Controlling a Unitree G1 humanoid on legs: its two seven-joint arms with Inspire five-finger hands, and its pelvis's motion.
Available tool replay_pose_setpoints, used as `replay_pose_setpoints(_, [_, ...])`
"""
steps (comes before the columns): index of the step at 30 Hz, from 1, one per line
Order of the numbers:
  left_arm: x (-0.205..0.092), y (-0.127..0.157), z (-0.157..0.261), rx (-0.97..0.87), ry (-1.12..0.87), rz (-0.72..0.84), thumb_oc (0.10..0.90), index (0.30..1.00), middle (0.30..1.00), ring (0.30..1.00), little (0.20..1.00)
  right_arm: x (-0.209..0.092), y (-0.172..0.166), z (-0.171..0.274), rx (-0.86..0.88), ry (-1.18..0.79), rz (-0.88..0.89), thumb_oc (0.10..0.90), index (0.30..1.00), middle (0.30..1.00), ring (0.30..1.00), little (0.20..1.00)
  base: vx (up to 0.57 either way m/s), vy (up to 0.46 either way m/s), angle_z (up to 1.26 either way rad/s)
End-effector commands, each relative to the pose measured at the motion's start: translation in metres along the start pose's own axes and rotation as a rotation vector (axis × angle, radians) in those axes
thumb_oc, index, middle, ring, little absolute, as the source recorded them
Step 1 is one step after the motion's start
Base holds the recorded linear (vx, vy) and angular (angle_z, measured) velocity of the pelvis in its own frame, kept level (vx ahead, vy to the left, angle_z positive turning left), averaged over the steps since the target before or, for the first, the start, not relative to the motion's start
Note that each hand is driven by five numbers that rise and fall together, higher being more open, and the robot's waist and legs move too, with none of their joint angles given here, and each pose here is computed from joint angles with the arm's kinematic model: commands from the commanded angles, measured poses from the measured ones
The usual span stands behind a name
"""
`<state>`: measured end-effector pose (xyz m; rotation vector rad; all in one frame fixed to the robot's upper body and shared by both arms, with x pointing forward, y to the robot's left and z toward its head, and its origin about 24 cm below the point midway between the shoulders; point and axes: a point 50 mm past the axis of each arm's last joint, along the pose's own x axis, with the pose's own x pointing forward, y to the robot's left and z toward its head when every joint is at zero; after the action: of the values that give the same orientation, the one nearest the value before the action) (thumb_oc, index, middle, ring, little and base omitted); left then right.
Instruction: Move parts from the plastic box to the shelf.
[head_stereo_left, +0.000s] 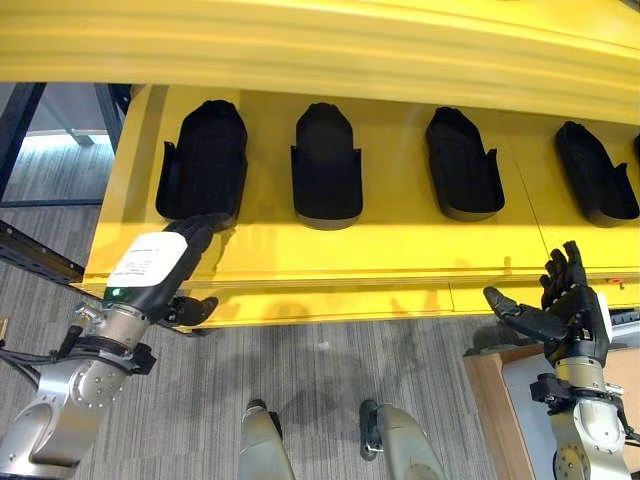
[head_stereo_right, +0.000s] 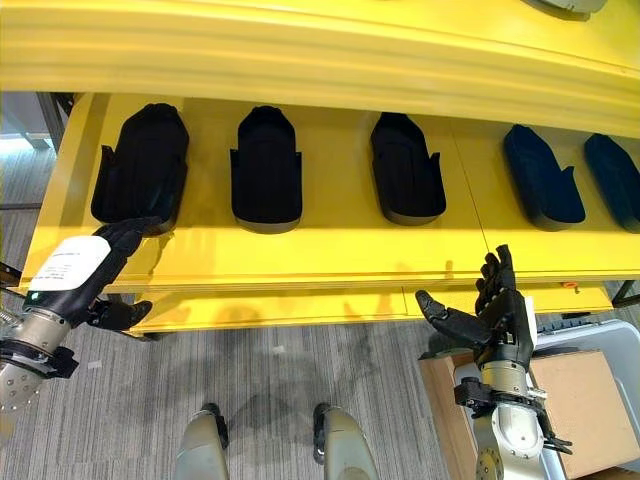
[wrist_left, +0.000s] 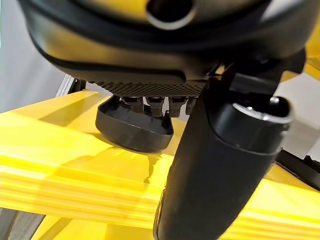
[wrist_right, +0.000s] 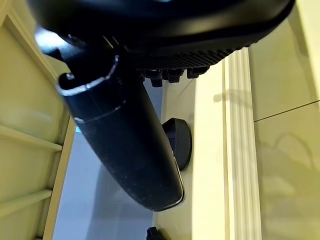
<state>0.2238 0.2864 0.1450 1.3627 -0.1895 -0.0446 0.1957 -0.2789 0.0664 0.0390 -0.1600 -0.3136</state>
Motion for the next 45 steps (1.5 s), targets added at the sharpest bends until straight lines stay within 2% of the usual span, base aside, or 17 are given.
replay_pose_setpoints(1, [0.020, 0.032, 0.012, 0.063, -0.090, 0.135, 0.900, 1.000, 1.000, 1.000, 1.000, 0.015, -0.010, 0.052, -0.026, -0.270, -0.017, 0.900, 1.000, 1.000, 1.000, 1.000, 0.00, 0.000, 0.00])
replay_pose_setpoints(16, [0.029, 0.023, 0.014, 0.026, -0.092, 0.098, 0.900, 1.000, 1.000, 1.000, 1.000, 0.015, -0.009, 0.051, -0.019, -0.259, -0.017, 0.900, 1.000, 1.000, 1.000, 1.000, -0.01, 0.000, 0.00])
replay_pose_setpoints(45, [0.051, 0.013, 0.012, -0.060, -0.045, 0.152, 0.900, 1.000, 1.000, 1.000, 1.000, 0.017, -0.007, 0.049, -0.023, -0.250, -0.017, 0.900, 1.000, 1.000, 1.000, 1.000, -0.01, 0.000, 0.00])
